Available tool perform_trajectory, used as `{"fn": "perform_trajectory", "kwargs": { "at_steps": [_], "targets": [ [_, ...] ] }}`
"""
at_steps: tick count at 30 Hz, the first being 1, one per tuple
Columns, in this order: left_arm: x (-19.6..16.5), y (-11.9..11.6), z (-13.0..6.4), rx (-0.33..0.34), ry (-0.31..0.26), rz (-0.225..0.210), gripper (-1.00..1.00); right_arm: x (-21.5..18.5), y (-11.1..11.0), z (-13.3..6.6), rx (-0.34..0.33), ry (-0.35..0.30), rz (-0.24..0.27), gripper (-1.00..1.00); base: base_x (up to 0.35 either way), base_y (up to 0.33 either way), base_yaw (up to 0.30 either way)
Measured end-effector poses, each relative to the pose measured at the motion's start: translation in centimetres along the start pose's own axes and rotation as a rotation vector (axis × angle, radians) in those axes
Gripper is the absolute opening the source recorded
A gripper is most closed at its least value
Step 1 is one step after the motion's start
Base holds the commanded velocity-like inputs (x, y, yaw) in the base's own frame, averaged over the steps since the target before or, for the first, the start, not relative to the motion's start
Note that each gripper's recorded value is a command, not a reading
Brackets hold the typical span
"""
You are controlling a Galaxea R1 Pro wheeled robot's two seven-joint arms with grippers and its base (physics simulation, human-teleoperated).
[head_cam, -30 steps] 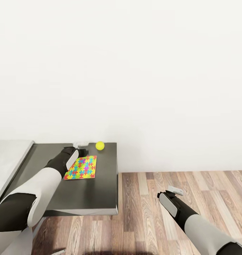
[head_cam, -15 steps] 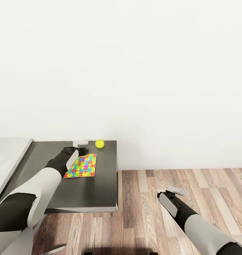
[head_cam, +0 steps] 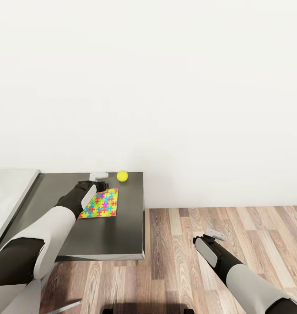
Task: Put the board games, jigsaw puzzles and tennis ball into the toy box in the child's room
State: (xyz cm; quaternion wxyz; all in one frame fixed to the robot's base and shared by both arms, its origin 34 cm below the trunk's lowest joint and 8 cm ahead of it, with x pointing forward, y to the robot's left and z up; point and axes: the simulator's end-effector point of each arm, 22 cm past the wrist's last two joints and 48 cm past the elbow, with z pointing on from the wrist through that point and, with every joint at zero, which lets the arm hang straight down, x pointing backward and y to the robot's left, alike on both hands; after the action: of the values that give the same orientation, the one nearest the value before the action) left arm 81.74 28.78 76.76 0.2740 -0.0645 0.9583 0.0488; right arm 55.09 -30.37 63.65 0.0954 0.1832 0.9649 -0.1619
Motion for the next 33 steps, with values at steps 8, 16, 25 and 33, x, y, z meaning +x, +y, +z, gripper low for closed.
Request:
{"fn": "perform_trajectory", "kwargs": {
  "at_steps": [8, 16, 25, 33],
  "targets": [
    [0.38, 0.0, 0.32, -0.001, 0.007, 0.001, 1.0, 0.3, 0.01, 0.23, 0.002, 0.006, -0.003, 1.0, 0.0, 0.0, 0.0],
    [0.89, 0.01, 0.78, -0.003, 0.015, 0.003, 1.0, 0.77, -0.02, 0.6, 0.005, 0.015, -0.007, 1.0, 0.0, 0.0, 0.0],
    [0.93, 0.0, 0.83, -0.003, 0.015, 0.004, 1.0, 0.85, -0.02, 0.65, 0.006, 0.016, -0.008, 1.0, 0.0, 0.0, 0.0],
    [0.9, -0.02, 0.87, -0.002, 0.014, 0.004, 1.0, 0.92, -0.02, 0.71, 0.006, 0.017, -0.008, 1.0, 0.0, 0.0, 0.0]
  ]
}}
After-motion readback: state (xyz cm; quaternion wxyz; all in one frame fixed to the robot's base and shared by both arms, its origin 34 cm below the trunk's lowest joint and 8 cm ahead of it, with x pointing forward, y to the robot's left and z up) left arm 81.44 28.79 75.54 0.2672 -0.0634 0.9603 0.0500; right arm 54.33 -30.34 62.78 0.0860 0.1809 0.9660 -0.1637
